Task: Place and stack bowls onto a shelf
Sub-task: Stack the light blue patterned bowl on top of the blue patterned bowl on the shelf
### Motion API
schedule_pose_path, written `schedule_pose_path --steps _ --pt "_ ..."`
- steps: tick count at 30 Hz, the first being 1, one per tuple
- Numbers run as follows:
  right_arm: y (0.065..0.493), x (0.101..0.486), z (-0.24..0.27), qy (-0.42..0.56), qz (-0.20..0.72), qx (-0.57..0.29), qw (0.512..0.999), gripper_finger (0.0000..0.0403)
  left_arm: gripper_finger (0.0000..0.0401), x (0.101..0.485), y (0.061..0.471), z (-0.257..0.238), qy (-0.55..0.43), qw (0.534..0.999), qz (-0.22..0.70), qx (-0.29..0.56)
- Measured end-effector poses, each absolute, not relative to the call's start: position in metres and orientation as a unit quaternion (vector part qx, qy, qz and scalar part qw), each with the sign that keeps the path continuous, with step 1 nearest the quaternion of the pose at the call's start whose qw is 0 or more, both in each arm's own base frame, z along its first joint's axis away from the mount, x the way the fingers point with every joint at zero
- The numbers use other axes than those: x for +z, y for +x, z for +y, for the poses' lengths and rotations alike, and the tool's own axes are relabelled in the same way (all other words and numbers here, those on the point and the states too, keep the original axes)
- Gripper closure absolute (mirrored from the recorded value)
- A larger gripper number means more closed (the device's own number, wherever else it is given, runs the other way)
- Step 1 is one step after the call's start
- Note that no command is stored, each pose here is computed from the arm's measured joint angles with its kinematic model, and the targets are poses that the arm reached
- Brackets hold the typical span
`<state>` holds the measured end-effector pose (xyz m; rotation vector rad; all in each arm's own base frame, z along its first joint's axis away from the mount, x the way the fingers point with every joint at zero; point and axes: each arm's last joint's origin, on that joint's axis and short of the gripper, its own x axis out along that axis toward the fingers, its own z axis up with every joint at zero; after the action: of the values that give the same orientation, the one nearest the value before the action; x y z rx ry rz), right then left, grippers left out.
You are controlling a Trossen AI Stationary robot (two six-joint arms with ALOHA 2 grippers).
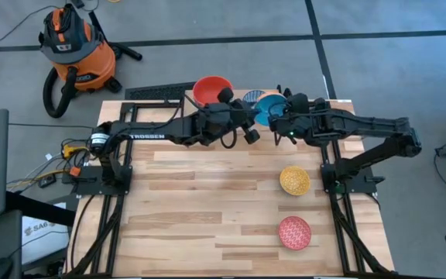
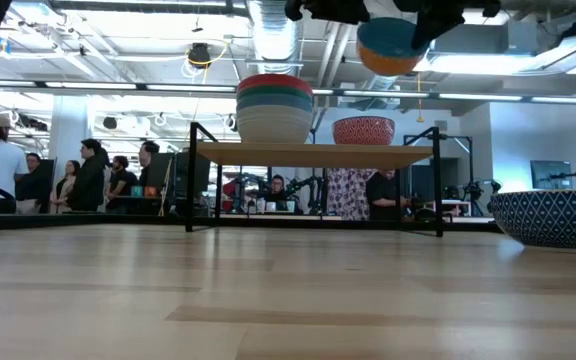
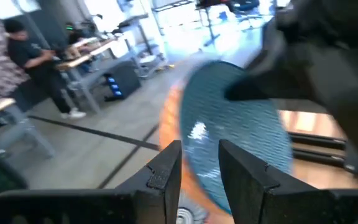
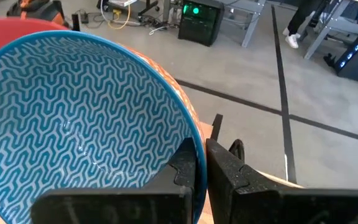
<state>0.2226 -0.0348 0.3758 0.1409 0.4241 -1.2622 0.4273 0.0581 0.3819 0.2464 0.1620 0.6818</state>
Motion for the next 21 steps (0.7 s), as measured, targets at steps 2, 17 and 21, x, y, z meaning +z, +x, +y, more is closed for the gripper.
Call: schedule_pose_path --steps 2,17,21 --pt "0.222 0.375 -0.035 0.063 0.202 -0.583 0.784 0.0363 0.0305 0.383 0.427 0.059 0.122 0.925 0.075 0.352" --pt "0.224 0.39 -0.03 0.047 0.2 -0.563 0.8 0.0363 0.0305 0.381 0.425 0.074 0.108 0.936 0.079 0.326" --pt "0.225 0.397 -0.029 0.007 0.221 -0.545 0.809 0.0363 0.0305 0.382 0.425 0.075 0.115 0.937 0.083 0.32"
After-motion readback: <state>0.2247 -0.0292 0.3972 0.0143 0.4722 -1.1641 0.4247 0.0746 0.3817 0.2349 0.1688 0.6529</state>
